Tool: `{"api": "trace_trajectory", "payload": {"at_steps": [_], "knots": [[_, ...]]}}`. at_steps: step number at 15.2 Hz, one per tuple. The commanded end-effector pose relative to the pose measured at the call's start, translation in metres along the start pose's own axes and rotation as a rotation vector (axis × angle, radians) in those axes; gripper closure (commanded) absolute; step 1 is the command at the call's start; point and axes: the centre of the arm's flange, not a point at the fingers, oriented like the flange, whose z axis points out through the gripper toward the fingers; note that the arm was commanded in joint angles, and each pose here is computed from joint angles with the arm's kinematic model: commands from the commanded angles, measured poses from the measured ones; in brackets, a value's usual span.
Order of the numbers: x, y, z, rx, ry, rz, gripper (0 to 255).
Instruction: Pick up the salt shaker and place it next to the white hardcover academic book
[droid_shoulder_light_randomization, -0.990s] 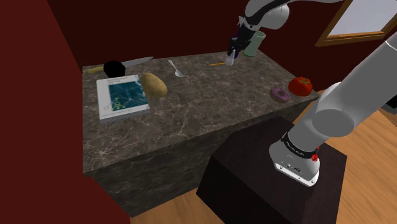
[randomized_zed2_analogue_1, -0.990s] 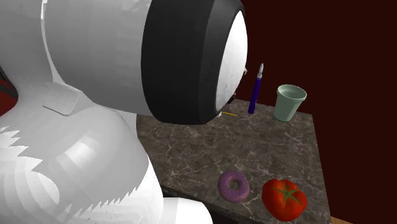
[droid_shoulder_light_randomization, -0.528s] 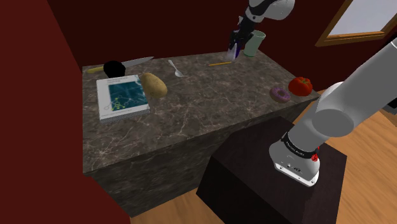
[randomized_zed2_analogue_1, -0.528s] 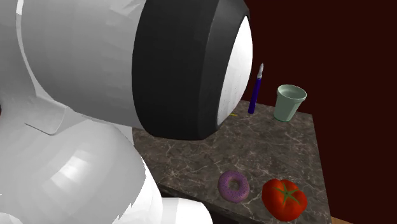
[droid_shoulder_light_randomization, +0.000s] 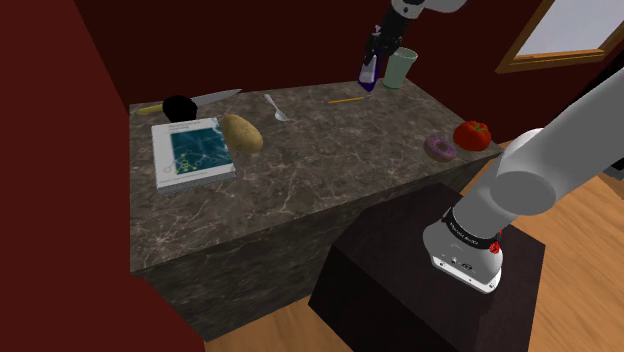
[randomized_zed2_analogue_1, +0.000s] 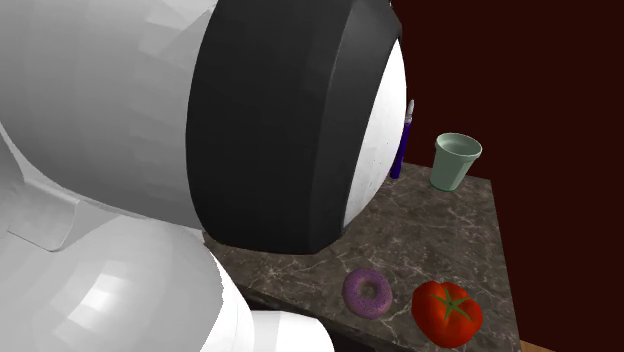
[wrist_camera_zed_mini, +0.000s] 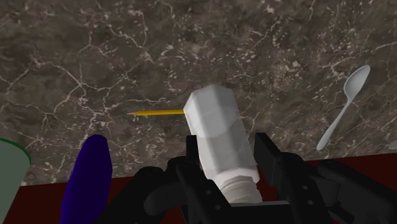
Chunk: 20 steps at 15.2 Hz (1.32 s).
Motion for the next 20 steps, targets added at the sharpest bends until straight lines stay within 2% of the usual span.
{"api": "trace_trajectory", "payload": {"at_steps": [1, 9, 20], "knots": [[0.002, -0.001, -0.010, 0.000, 0.000, 0.000, 255], [0.011, -0.005, -0.046, 0.000, 0.000, 0.000, 255], [0.034, -0.147, -0.024, 0.000, 0.000, 0.000, 255]]}}
